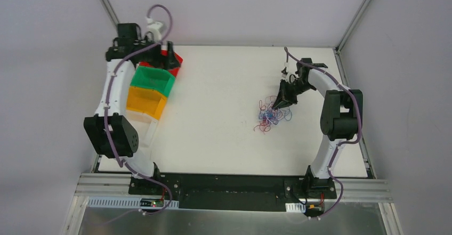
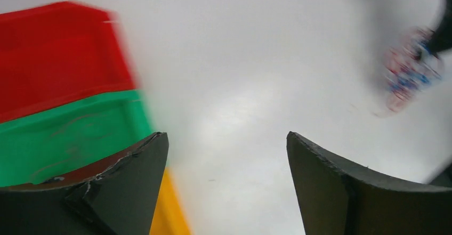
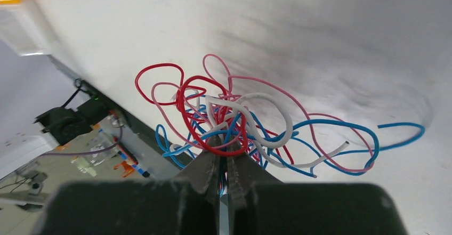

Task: Untangle the cables

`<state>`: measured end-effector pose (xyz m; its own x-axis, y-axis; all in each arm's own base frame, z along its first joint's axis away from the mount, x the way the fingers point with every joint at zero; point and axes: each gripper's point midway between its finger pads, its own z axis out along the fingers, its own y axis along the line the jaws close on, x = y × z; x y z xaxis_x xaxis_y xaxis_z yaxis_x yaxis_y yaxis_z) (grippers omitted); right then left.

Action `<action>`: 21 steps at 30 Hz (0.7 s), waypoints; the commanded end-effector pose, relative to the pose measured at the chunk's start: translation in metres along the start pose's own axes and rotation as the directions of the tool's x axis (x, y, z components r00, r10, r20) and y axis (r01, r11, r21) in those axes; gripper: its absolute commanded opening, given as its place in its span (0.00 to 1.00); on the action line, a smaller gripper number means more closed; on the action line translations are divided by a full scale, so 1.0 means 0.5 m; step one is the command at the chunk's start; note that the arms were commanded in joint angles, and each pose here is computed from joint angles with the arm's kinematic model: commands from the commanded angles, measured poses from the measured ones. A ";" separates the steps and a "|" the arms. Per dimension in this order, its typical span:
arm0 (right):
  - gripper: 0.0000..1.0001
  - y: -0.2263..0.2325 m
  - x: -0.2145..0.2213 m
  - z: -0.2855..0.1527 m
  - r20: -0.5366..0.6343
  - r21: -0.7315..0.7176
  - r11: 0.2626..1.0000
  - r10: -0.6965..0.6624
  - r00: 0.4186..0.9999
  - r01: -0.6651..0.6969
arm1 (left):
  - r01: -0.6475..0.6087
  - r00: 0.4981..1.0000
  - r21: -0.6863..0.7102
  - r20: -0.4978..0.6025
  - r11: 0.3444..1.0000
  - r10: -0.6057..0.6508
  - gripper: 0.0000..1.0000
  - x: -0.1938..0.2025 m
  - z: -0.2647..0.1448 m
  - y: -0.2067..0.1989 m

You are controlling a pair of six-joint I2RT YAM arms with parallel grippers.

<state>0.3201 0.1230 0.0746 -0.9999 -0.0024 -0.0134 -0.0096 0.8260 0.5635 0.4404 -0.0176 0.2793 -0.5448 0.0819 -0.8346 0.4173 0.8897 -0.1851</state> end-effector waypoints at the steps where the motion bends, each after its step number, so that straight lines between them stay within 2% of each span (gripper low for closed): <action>1: 0.00 0.144 -0.017 -0.049 0.065 -0.219 0.975 -0.030 0.997 0.043 | 0.064 0.985 0.449 -0.172 0.891 0.016 0.80 0.110 0.040 -0.348; 4: 0.00 0.172 -0.007 -0.038 0.044 -0.251 0.968 -0.016 0.999 0.027 | 0.130 0.971 0.555 -0.241 0.822 0.009 0.78 0.176 0.080 -0.482; 8: 0.00 0.200 0.010 -0.023 0.027 -0.271 0.962 -0.015 1.000 0.022 | 0.198 0.961 0.617 -0.276 0.761 -0.026 0.77 0.213 0.124 -0.602; 15: 0.00 0.217 0.041 -0.008 0.013 -0.273 0.962 -0.027 1.000 0.029 | 0.301 0.937 0.628 -0.337 0.718 -0.098 0.75 0.239 0.181 -0.689; 21: 0.00 0.239 0.048 -0.016 0.013 -0.307 0.951 -0.034 0.999 0.036 | 0.313 0.920 0.615 -0.385 0.723 -0.071 0.70 0.282 0.217 -0.723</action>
<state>0.2960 0.2078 0.1195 -0.9997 -0.0225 0.0068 -0.0099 0.6682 0.7439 0.2872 -0.3580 0.1701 -0.8077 0.2074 -0.5519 0.5844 0.4054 -0.7029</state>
